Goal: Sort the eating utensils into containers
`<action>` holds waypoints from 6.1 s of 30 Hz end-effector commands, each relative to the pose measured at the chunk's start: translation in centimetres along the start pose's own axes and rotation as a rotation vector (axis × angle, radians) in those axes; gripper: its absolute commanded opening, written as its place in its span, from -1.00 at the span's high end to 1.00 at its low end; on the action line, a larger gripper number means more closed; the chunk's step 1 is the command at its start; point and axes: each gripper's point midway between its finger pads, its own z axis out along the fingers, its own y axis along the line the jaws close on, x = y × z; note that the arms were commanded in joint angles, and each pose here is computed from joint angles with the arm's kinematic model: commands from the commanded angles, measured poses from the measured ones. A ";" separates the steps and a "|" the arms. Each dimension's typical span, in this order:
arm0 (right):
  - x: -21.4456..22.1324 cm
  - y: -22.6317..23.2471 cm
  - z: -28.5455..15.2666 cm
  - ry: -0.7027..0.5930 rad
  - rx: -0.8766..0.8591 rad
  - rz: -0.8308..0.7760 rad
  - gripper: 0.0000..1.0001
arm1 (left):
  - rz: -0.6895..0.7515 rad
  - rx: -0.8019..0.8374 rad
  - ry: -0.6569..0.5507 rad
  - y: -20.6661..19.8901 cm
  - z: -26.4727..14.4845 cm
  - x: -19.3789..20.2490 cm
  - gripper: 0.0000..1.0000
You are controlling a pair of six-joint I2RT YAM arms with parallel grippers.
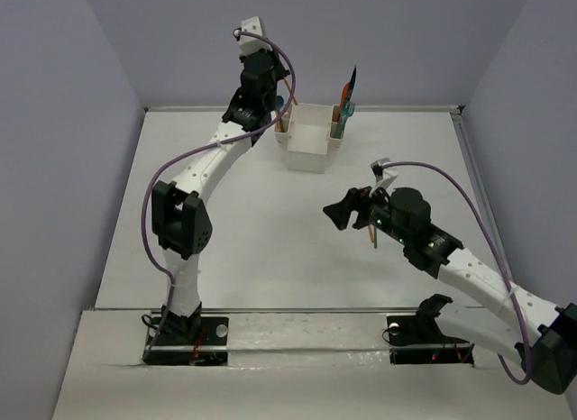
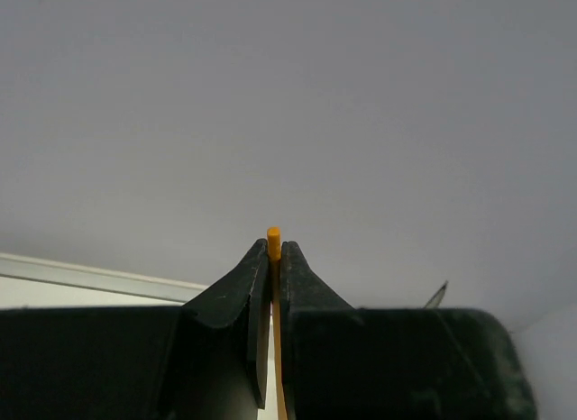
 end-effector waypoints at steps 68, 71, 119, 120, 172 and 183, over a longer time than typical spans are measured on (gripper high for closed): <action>5.2 -14.2 0.9 0.216 0.591 0.068 0.11 | 0.020 0.186 -0.109 -4.1 -0.2 -6.8 -0.95; 6.1 -16.5 1.0 0.268 0.673 0.069 0.20 | -0.121 0.275 -0.059 -4.8 -5.3 -8.6 -0.91; 12.4 -19.0 4.0 0.515 0.664 0.091 1.00 | -0.319 0.401 0.569 3.0 -30.7 14.2 -0.91; 11.8 -18.0 4.6 0.480 0.615 0.079 1.00 | -0.324 0.406 0.575 2.7 -30.5 14.3 -0.82; 4.0 0.1 3.0 0.168 -0.114 0.100 -0.37 | -0.260 0.362 0.506 -1.9 -22.9 17.6 1.00; 3.0 -1.2 -0.3 0.066 -0.035 0.070 -0.83 | -0.156 0.135 0.169 0.5 -13.3 5.2 1.00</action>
